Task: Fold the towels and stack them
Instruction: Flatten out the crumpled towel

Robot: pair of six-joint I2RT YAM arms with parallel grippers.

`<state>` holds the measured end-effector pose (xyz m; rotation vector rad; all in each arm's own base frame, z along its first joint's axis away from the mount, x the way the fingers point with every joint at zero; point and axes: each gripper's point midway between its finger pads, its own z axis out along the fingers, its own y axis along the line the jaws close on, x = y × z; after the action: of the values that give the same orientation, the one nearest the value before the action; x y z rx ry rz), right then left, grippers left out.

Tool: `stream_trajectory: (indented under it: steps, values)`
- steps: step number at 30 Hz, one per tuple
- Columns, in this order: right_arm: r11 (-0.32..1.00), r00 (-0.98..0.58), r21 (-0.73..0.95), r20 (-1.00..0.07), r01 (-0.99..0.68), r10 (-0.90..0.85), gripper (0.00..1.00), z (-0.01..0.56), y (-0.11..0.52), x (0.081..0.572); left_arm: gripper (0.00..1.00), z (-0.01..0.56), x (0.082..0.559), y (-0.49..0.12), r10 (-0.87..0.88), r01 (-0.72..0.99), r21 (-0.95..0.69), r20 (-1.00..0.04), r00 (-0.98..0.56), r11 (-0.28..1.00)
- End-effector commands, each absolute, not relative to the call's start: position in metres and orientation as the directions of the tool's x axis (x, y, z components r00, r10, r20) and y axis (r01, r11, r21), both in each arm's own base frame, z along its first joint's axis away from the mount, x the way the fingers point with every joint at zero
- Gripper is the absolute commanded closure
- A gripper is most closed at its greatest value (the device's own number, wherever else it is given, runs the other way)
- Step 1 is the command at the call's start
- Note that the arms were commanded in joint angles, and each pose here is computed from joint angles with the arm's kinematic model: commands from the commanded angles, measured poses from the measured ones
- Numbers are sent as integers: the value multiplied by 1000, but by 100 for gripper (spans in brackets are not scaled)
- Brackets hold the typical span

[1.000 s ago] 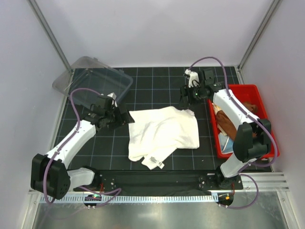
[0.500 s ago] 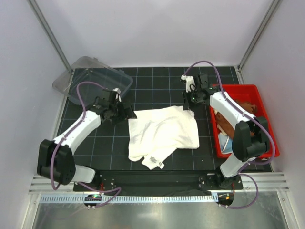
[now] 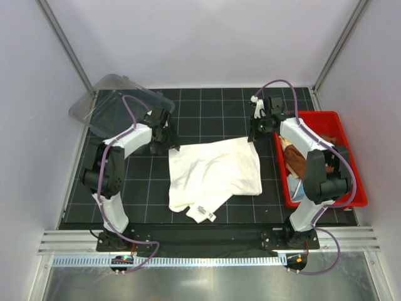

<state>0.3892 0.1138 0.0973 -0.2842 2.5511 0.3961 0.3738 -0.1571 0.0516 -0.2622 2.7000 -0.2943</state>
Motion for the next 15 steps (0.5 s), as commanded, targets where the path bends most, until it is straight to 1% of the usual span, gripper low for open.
stream_trajectory:
  steps: [1, 3, 5, 10, 15]
  values:
    - [925, -784, 228, -612, -304, -107, 99, 122, 122, 404, 23, 47, 392, -150, -215, -137, -214, -405, -889, 967]
    - [922, -779, 235, -618, -308, -103, 99, 124, 123, 403, 26, 40, 393, -158, -221, -137, -239, -374, -901, 961]
    - [919, -776, 241, -622, -311, -99, 99, 125, 124, 404, 31, 28, 392, -163, -230, -147, -252, -343, -911, 957]
    - [917, -786, 254, -612, -308, -94, 99, 121, 126, 403, 41, 16, 392, -183, -197, -108, -276, -320, -926, 955]
    - [920, -789, 250, -608, -301, -93, 99, 121, 125, 402, 43, 20, 385, -188, -183, -106, -234, -333, -925, 966]
